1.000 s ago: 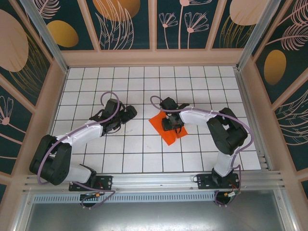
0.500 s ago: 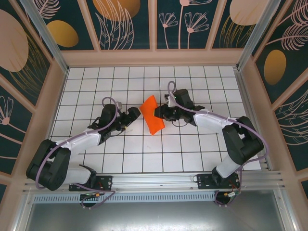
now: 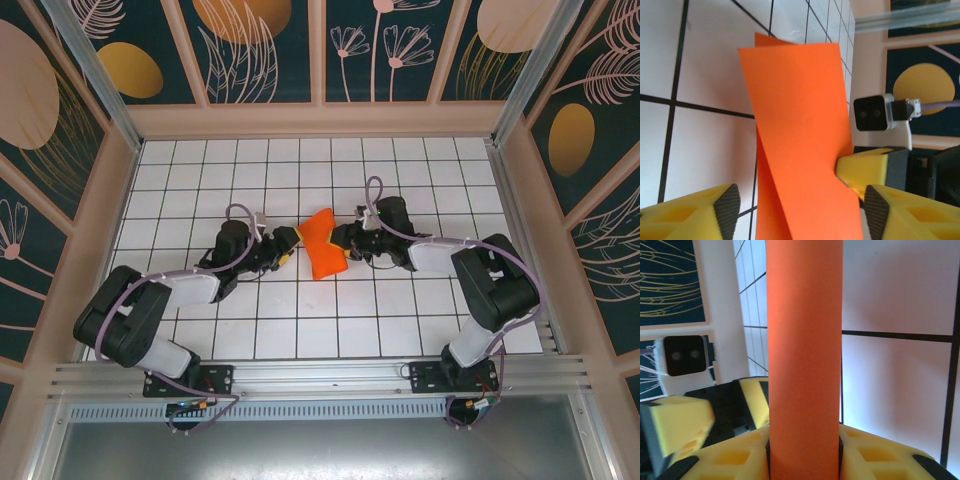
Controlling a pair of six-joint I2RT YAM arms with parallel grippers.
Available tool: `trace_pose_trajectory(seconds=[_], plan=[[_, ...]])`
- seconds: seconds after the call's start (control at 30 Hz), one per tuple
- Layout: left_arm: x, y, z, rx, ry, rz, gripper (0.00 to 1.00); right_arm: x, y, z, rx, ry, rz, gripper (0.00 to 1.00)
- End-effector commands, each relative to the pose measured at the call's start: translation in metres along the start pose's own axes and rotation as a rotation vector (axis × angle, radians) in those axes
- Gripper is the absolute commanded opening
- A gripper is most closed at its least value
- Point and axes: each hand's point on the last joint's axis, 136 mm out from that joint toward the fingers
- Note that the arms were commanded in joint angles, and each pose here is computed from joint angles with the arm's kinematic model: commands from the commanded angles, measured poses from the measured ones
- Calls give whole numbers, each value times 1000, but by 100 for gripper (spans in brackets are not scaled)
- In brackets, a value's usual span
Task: Fold a paper plane with a square sheet of paper (pick it up from the middle)
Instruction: First fold in half a square sheet of paper at the center of the table.
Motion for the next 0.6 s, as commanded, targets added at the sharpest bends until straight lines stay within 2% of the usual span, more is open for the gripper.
trace_pose_trajectory(seconds=[0.0,0.13,0.23,0.47,0.57], plan=[[0,-12,-22,85,-15,19,63,1,1,11,-80,-14,31,36],[2,-22,-23,97,-9,30,57,1,2,12,-89,-26,33,36],[0,-23,-28,122,-11,24,48,2,2,12,-90,-28,37,36],[-2,-25,-29,151,9,7,34,4,3,7,-87,-45,41,36],[-4,-25,-28,146,5,-4,23,2,3,0,-56,-50,28,38]])
Point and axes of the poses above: each hand's point on the last joint's axis, 136 mm out from that joint toward the fingers, its own y axis back along the fingers, its own z axis along the line the jaws close on, x = y × z, and after that the axes turned 13 degrees about -y, right-handed
